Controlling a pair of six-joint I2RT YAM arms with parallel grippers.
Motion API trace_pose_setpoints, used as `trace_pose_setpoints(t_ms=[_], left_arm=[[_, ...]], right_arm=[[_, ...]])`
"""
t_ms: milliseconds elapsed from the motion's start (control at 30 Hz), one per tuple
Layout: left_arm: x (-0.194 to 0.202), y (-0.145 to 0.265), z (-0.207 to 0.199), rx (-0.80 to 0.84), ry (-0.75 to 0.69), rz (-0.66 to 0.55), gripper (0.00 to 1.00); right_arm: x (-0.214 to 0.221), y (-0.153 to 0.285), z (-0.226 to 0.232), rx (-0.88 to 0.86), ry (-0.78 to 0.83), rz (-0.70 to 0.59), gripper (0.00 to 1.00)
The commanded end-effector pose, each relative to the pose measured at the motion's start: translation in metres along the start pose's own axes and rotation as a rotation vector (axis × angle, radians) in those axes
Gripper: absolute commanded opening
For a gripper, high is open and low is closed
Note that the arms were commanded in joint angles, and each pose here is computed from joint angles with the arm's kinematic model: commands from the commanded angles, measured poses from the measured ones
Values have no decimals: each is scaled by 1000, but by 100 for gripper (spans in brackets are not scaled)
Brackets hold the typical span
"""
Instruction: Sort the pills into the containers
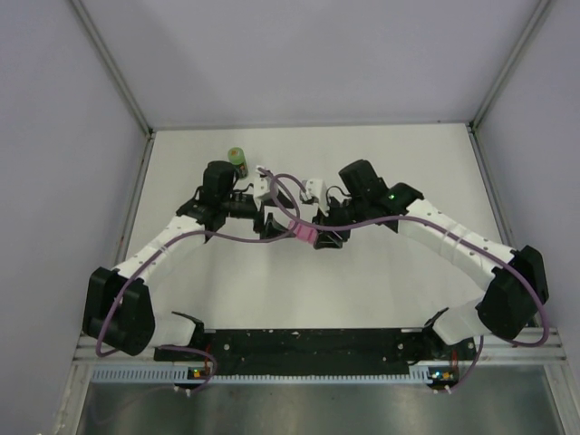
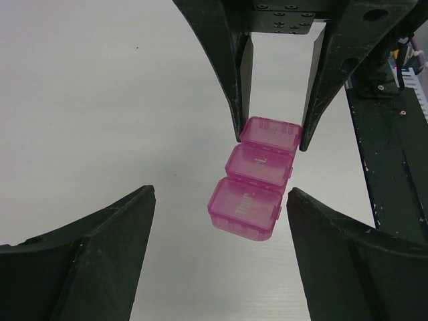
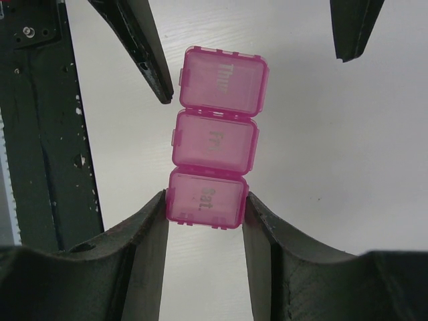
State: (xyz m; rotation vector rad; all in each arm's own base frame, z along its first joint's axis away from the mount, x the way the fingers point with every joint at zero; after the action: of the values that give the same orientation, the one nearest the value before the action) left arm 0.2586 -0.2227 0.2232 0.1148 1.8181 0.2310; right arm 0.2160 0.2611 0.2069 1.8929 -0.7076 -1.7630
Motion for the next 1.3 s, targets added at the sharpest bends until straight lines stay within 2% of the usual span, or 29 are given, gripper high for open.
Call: trace_pose_setpoints(t_ms=[0, 100, 167, 400, 500, 633, 733, 867, 1267], left_arm=[[-6, -1, -8, 53, -47, -28, 84], [-3, -1, -10, 59, -35, -21, 84], [-1, -1, -10, 52, -39, -17, 80], [-1, -4, -9, 52, -34, -13, 58], [-1, -5, -9, 58, -20, -12, 45], [0, -8, -8, 79, 30, -7, 18], [1, -9, -9, 89, 73, -5, 6], [0, -11, -9, 87, 128, -15, 0], [-4, -15, -9, 100, 263, -54, 1]], right_arm=[[-34, 20, -5, 44, 91, -94, 6], [-34, 21, -5, 48, 90, -93, 6], [-34, 21, -5, 48, 91, -94, 6], [-32, 20, -6, 49, 87, -87, 5], [-31, 20, -6, 53, 87, -85, 5], [-29, 19, -11, 91, 83, -67, 2], [-28, 19, -17, 127, 81, -57, 1], [-28, 20, -24, 173, 78, -49, 0], [-26, 18, -31, 236, 89, -26, 0]])
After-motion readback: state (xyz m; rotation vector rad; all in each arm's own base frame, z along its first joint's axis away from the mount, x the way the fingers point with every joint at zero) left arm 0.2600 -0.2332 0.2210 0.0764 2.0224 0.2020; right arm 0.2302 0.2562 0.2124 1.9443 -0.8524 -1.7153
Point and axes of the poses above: each gripper's point midway between its finger pads, its own y axis back along the fingers, its own z axis along the line the jaws close on, x = y × z, the point moved 4 cm from there along y, back along the fingers, and after that the axes turned 14 degrees about y, right-handed, at the moved point
